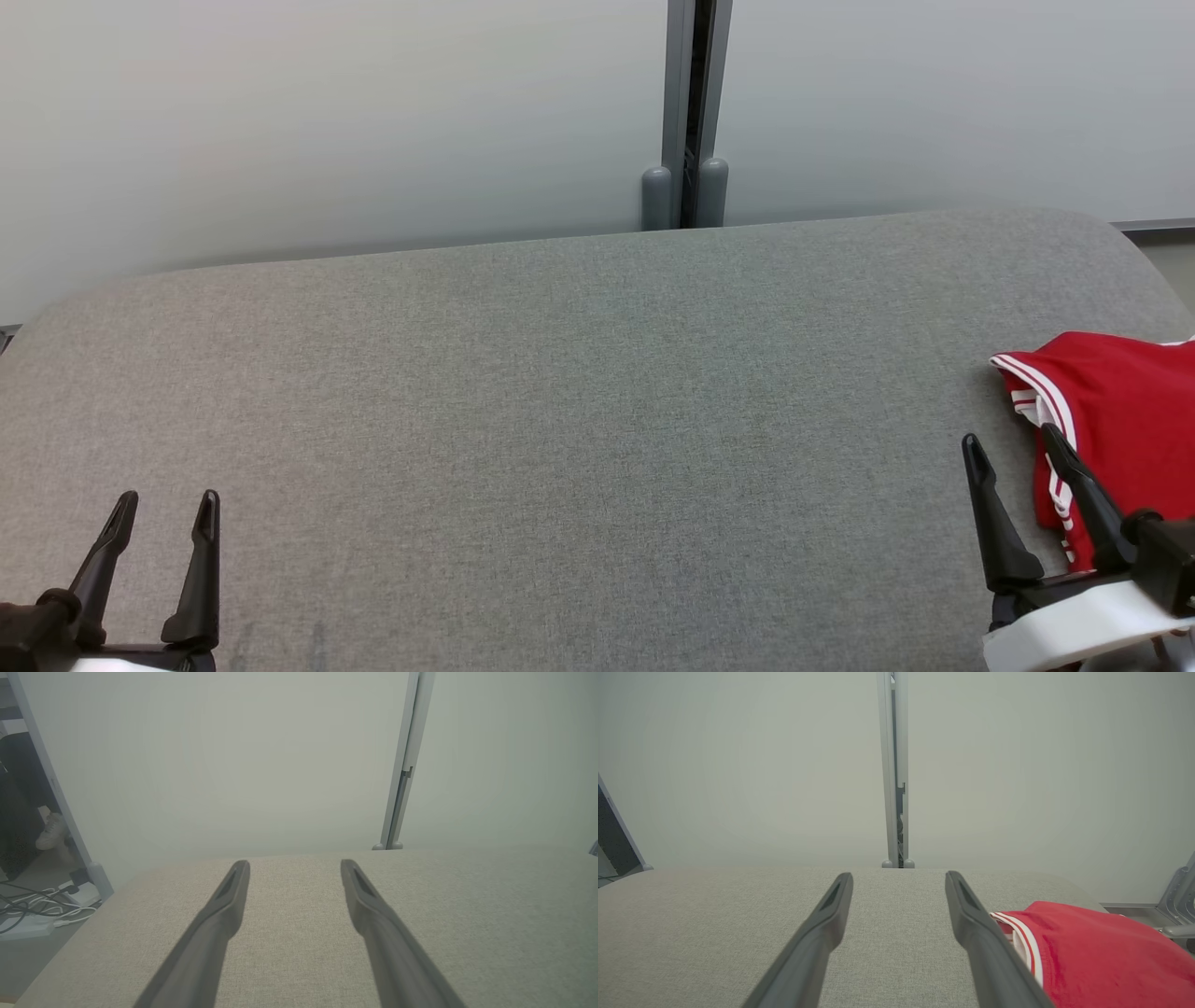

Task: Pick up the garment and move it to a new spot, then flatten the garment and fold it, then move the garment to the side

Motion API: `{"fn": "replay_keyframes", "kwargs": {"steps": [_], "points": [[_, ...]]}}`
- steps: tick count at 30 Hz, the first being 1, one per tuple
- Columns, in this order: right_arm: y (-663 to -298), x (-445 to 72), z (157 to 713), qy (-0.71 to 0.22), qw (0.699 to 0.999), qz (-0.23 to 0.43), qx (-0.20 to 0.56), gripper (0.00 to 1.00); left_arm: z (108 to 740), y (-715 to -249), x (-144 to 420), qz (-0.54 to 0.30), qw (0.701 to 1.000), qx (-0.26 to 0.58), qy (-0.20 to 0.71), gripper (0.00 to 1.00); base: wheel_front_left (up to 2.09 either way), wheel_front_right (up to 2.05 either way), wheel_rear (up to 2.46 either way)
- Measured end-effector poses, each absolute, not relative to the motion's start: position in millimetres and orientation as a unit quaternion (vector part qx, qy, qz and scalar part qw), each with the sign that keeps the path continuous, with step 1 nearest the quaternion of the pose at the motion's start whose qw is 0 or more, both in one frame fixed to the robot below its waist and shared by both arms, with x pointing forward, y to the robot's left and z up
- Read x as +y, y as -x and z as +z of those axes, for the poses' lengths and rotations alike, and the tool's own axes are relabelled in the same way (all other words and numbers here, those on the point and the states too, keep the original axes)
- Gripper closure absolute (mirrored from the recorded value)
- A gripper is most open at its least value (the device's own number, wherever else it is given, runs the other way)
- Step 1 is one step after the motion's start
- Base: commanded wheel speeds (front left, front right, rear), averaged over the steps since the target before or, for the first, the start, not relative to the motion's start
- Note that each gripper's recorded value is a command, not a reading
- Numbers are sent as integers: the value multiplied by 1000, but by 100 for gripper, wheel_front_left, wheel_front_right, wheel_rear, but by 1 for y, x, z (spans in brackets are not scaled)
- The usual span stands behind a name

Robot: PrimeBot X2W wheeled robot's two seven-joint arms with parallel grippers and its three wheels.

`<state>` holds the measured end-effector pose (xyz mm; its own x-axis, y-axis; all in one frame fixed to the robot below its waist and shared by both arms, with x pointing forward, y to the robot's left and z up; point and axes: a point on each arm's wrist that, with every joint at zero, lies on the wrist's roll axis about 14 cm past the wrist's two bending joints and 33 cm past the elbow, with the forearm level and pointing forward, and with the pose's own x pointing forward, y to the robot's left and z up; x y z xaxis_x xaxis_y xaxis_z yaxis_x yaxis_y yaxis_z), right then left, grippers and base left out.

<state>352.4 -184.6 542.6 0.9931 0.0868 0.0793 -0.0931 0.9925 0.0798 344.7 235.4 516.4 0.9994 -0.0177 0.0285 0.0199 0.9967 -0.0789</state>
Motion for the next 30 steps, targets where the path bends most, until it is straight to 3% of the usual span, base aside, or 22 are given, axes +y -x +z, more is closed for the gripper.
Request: {"fn": "replay_keyframes", "kwargs": {"steps": [21,22,30], "points": [[-354,-183,542,-45,997,47,-37,0,517,-344,237,-3,999,-17,43,0,0,0,0],[-353,-183,541,-45,997,46,-35,100,516,-344,237,-2,999,-15,44,100,0,0,0],[-348,-185,514,-88,995,35,9,100,486,-334,224,7,994,29,101,100,0,0,0]]}}
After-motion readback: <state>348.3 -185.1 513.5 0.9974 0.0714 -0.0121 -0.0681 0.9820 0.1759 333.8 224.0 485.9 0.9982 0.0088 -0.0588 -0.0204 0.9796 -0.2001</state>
